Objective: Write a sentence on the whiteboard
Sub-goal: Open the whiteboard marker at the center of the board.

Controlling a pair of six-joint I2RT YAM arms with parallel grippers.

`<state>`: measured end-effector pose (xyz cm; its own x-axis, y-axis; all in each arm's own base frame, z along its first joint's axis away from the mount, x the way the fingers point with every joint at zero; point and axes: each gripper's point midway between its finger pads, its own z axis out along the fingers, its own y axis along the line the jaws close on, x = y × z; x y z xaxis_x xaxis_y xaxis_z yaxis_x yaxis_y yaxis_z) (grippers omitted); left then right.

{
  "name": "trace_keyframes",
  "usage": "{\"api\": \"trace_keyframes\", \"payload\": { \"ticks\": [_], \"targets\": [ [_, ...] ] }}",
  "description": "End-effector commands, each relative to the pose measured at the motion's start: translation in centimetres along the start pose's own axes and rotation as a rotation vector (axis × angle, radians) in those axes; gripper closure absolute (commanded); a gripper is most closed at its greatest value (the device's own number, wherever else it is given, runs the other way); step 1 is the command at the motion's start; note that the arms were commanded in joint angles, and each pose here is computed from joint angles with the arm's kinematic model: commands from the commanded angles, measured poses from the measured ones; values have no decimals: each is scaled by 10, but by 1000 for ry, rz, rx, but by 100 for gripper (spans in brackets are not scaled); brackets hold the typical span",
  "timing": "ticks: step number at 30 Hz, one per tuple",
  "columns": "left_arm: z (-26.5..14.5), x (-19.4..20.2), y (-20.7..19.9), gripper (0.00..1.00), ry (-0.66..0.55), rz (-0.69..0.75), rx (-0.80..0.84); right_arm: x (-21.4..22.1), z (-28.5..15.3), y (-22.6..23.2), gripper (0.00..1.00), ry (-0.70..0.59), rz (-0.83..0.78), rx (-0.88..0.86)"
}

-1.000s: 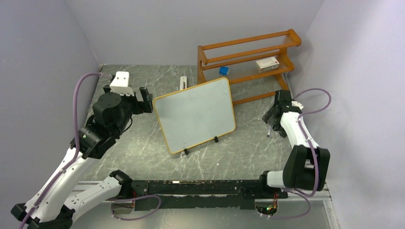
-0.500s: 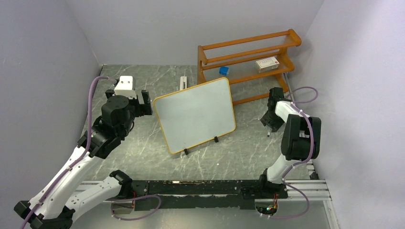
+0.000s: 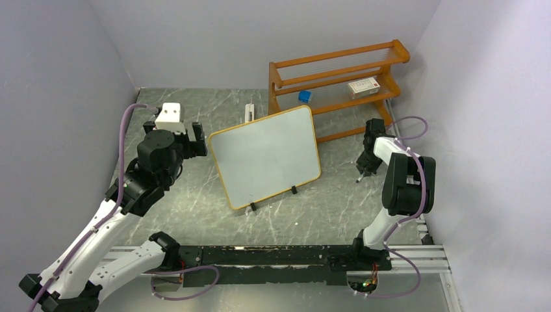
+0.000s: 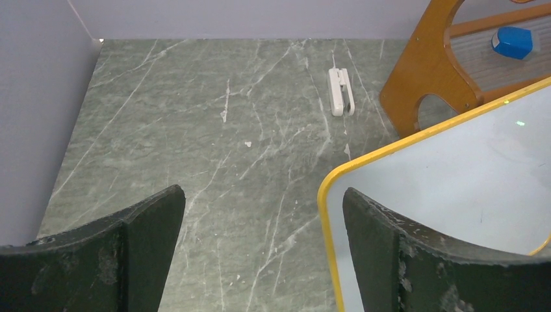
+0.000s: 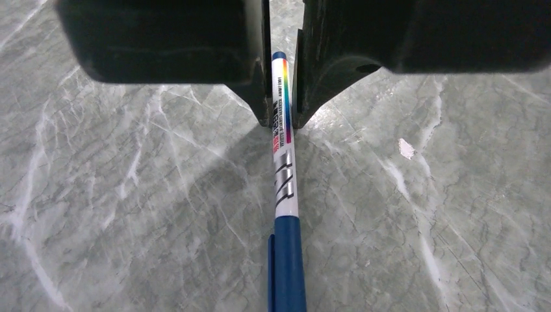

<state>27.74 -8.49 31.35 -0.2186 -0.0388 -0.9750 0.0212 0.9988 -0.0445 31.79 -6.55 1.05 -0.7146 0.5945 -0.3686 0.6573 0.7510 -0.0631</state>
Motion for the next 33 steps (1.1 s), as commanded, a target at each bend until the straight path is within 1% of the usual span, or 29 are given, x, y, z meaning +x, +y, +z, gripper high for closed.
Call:
{"api": "trace_keyframes", "payload": {
  "ticks": [1, 2, 5, 6, 7, 10, 13, 19, 23, 27, 30, 33],
  "targets": [
    [1, -7, -3, 6, -29, -8, 26, 15, 10, -3, 87, 59, -45, 14],
    [2, -6, -5, 6, -27, -7, 36, 14, 8, -2, 91, 43, -54, 23],
    [1, -6, -9, 6, -31, -13, 70, 13, -1, 5, 95, 13, -97, 28],
    [1, -6, -12, 6, -31, -15, 86, 13, -3, 7, 99, 10, -103, 22],
    [1, -6, -15, 6, -31, -16, 102, 13, -6, 10, 100, 1, -107, 13],
    [0, -7, -30, 6, -29, -22, 181, 8, -20, 16, 100, -47, -116, -7],
    [-3, -10, -47, 6, -30, -30, 271, 2, -43, 27, 100, -102, -142, -51],
    [-9, -20, -72, 6, -14, -66, 399, -3, -111, 57, 100, -265, -261, -158],
    [-12, -25, -89, 7, 28, -82, 471, -2, -163, 73, 100, -369, -333, -271],
    [-12, -28, -103, 7, 65, -110, 522, 4, -215, 90, 100, -457, -420, -452],
    [-14, -29, -117, 8, 87, -136, 589, 16, -248, 107, 100, -488, -514, -609],
    [-15, -30, -129, 8, 96, -165, 639, 39, -275, 128, 100, -493, -627, -788]
  ]
}}
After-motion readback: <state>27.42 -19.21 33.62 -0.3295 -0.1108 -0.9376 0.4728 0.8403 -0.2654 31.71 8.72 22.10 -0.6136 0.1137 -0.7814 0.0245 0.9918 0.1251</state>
